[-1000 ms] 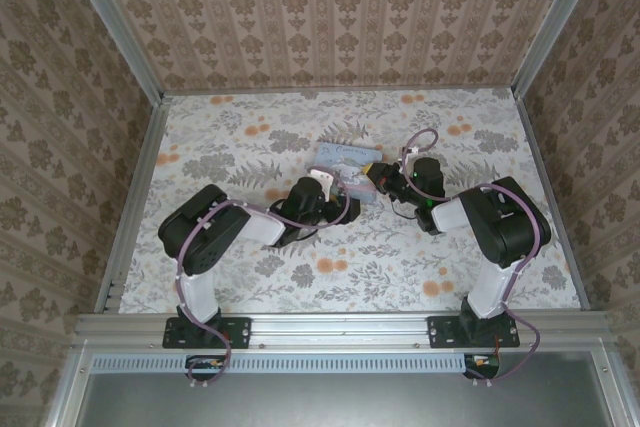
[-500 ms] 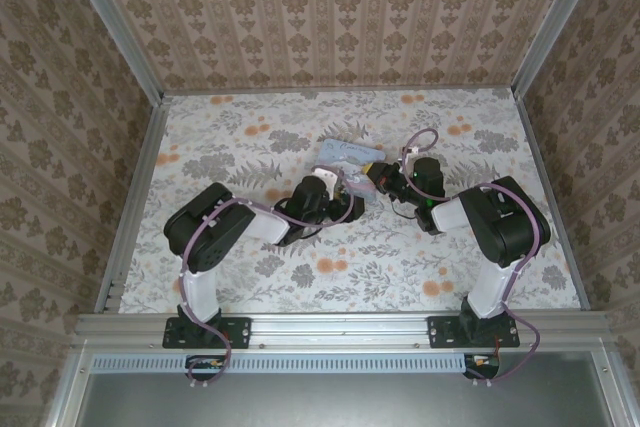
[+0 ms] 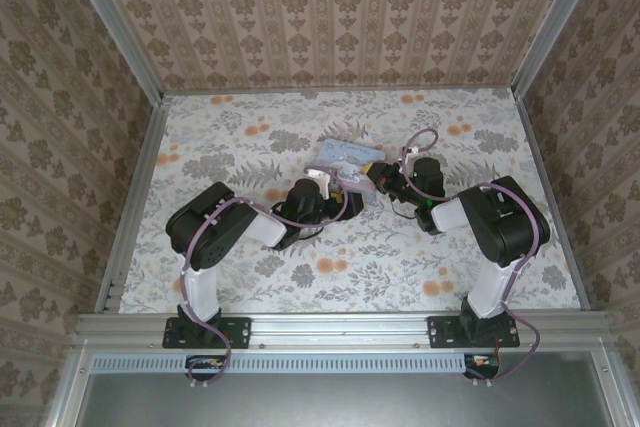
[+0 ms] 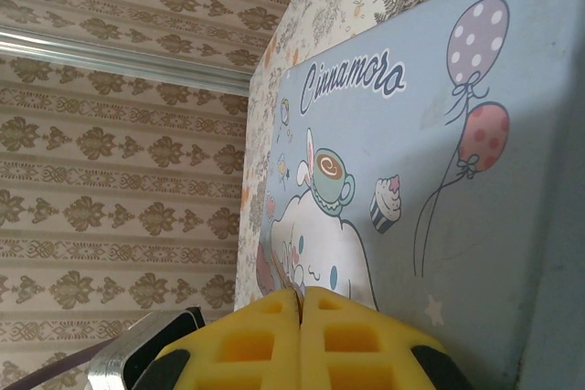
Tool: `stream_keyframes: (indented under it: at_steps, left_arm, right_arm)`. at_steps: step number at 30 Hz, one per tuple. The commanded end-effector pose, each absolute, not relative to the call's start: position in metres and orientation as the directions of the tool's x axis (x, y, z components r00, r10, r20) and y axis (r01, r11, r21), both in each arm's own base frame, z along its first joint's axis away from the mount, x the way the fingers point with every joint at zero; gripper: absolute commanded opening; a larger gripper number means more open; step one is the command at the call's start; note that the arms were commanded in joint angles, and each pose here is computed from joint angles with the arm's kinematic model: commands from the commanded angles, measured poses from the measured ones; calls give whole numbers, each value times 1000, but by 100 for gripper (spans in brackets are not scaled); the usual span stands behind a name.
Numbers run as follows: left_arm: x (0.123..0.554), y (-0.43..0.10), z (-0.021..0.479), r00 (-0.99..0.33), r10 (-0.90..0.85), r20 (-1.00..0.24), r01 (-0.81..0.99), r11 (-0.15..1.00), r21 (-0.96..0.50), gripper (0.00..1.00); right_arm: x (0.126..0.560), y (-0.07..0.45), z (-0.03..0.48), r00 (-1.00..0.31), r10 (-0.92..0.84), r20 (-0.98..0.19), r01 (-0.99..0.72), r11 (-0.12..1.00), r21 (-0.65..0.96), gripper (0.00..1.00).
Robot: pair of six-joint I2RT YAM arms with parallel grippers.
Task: Unlock a padlock with a key
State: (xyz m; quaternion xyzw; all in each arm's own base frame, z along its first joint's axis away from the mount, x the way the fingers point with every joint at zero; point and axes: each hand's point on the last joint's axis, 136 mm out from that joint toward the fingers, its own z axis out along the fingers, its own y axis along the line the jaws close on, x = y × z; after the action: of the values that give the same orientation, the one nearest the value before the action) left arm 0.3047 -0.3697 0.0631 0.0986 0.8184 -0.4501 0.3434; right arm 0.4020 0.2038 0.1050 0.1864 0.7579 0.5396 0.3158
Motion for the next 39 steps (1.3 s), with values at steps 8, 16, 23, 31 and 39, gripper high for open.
stream_keyframes:
  at_steps: [8,16,23,31,39]
  left_arm:
    - [304,-370,65,-773,-269,-574,402,492,-772,83]
    - [299,-371,63,-771,-262,-580,390,526,-756,78]
    - [293,-378,68,-766,-253,-590,413,509,-755,73]
    - [293,-372,67,-759,-300,-578,386,509,-770,71]
    - [294,-367,76,-749,-363,-555,369,466,-804,70]
  right_arm:
    - [378,197,36,-779,610,-147,155,414,897,0]
    - [378,196,35,-778,612,-146,157,413,897,0]
    - [377,196,33,-777,613,-142,162,413,896,0]
    - [377,196,31,-779,611,-139,165,413,896,0]
    - [377,196,30,-779,612,-137,165,412,896,0]
